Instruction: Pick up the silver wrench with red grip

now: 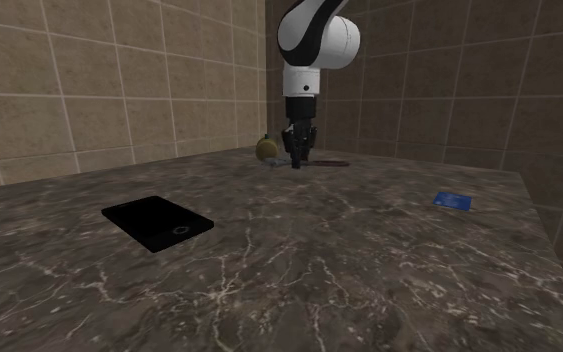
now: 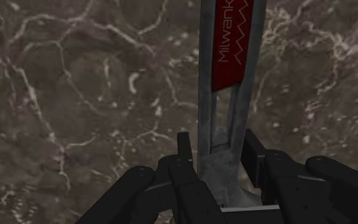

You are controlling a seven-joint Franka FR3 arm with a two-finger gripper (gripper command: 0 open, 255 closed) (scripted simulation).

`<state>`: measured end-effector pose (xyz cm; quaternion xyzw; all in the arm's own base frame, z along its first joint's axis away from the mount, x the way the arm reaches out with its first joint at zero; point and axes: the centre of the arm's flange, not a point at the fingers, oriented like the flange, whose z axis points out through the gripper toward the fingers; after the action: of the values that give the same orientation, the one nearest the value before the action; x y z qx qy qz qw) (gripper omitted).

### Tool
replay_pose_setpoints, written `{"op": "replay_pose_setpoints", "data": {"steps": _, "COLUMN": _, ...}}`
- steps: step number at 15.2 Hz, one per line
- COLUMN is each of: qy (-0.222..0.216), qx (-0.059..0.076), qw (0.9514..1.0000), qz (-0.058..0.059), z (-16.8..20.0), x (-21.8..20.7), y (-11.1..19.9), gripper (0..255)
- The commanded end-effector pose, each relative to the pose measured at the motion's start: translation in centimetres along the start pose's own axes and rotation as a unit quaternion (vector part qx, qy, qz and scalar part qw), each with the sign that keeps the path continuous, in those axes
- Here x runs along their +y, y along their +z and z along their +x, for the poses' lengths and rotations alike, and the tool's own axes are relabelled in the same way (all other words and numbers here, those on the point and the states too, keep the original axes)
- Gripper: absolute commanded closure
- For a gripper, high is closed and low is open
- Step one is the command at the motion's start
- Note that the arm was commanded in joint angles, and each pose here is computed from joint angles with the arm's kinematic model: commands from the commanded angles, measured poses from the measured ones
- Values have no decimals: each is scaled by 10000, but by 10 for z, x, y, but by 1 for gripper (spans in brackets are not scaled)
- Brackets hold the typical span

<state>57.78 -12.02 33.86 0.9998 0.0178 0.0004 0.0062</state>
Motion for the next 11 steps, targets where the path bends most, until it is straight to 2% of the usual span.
{"op": "replay_pose_setpoints", "data": {"steps": 1, "qy": 2, "qx": -3, "qw": 10000, "qz": 0, "z": 0, "x": 0, "y": -10, "gripper": 255}}
{"op": "replay_pose_setpoints", "data": {"steps": 11, "qy": 2, "qx": -3, "qw": 10000, "qz": 0, "z": 0, "x": 1, "y": -58, "gripper": 255}}
